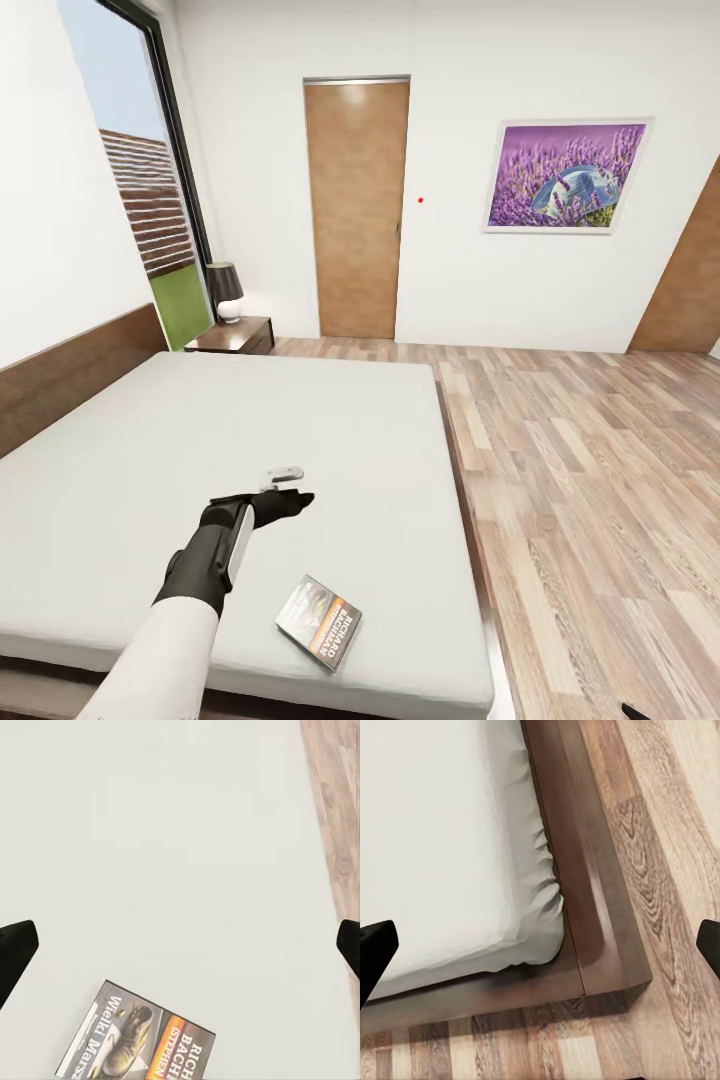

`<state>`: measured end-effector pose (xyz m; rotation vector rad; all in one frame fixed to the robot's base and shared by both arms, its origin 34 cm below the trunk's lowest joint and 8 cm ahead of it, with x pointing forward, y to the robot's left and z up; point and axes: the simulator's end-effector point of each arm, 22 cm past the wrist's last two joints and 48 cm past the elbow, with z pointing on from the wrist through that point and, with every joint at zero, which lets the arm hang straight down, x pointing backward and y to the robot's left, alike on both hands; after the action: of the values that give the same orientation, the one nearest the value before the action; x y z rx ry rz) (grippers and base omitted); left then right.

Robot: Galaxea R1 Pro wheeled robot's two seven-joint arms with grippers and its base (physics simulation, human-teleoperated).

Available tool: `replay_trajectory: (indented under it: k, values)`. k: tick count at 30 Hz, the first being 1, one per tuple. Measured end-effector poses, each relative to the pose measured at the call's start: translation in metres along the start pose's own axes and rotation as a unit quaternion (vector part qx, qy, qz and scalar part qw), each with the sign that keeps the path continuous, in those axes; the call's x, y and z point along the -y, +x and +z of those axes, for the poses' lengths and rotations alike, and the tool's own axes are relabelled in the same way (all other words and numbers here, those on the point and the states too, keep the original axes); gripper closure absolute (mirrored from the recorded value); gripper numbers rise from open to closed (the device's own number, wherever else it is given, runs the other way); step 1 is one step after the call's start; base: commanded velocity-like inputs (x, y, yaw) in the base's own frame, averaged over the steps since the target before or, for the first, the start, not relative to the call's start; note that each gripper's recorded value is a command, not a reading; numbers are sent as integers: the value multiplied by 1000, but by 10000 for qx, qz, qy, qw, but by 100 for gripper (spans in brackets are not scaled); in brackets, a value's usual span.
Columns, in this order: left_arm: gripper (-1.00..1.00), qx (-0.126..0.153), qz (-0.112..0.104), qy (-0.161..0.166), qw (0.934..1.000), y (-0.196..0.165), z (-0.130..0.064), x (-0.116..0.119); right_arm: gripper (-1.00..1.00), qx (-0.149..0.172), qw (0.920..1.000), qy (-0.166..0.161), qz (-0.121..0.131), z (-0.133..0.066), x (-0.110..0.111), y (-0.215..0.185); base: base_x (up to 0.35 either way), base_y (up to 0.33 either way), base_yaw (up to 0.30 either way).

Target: In the bedroom, move the book from the bed onto either nightstand, and place the two sandals side by side next to the bed.

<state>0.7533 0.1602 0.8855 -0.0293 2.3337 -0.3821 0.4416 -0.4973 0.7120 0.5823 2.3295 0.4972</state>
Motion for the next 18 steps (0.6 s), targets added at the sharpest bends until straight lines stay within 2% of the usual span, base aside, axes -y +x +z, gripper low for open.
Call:
replay_trajectory:
  k: [7,18]
  values:
    - [-100,3,-64,42,10000,-1,0,2,-100,0,10000,-1,1,0,0,0,0,0,0]
    - [-100,-280,-104,85,9995,24,9,5,-100,0,10000,-1,0,0,0,0,0,0,0]
